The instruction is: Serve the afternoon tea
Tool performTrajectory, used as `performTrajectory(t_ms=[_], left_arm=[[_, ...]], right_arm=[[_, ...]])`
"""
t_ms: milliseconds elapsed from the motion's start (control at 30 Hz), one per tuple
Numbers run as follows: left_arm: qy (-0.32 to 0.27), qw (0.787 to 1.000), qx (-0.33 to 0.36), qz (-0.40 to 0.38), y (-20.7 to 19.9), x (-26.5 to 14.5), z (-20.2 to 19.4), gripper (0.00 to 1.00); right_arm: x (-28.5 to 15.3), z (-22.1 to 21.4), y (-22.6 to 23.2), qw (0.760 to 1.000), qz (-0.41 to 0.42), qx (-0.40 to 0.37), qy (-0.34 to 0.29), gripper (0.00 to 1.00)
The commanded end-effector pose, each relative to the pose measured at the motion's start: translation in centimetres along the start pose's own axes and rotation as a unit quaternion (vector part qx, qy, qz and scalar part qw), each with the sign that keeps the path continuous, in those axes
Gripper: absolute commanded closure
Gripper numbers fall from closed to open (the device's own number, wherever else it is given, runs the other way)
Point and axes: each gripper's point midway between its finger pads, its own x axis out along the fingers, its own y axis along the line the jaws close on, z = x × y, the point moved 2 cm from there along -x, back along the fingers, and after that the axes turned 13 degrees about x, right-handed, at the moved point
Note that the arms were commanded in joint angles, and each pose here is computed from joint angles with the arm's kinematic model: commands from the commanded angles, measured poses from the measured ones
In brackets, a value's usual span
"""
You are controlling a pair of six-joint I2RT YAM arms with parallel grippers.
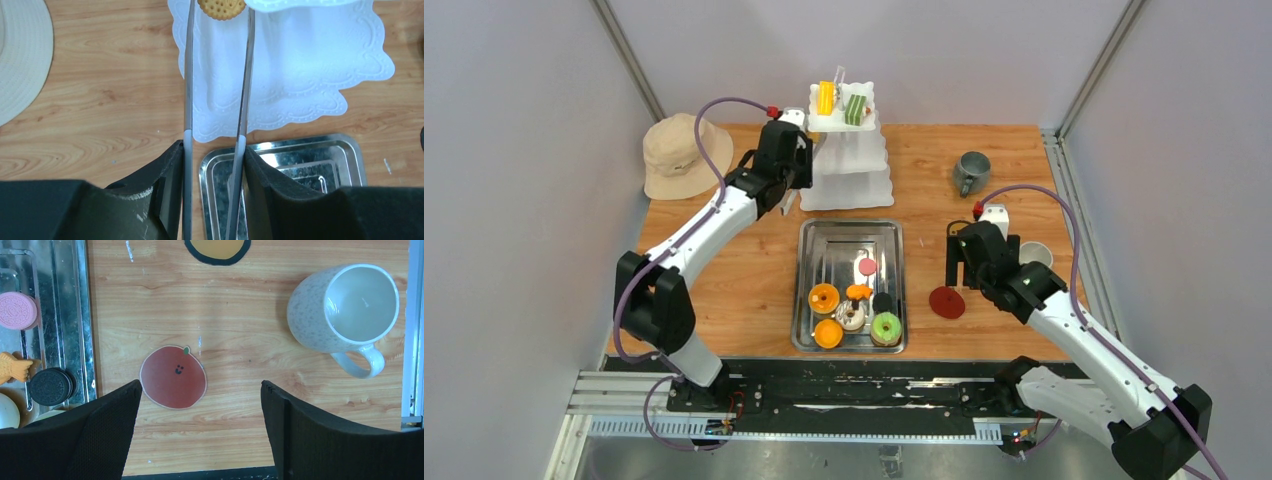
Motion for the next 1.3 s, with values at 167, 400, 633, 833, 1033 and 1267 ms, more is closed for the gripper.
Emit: performTrajectory(t_ms=[167,400,633,833,1033,1267], left_arm=[[-0.052,0.998,-0.037,-0.013,-0.7,3.0,2.7,0.62],[-0.048,0.998,-0.038,-0.003,-0.6,3.9,3.2,0.52],[-0.042,0.998,-0.034,-0.016,-1.0,3.7,3.1,0.48],[-0.045,0.998,-0.031,-0.015,-0.6,2.3,3.1,0.48],[-0.036,0.999,-0.017,-0.030,-0.5,-0.1,2.2,0.51],[-0.015,0.997,0.016,-0.072,-0.9,-3.5,0.0,0.55]], right_arm=[[-0.1,-0.1,-0.6,1.000,-0.019,0.000,0.002,0.12],[-0.2,-0.4,-0.8,1.000,-0.023,0.002,0.004,0.12],[-0.2,-0.4,-0.8,1.000,-0.022,0.003,0.005,0.12],[-0.4,-0.4,-0.8,1.000,-0.017,0.007,0.003,0.12],[-0.4,-0.5,-0.8,1.000,-0.017,0.007,0.004,0.12],[-0.3,-0.8,-0.5,1.000,-0.009,0.006,0.013,0.12]])
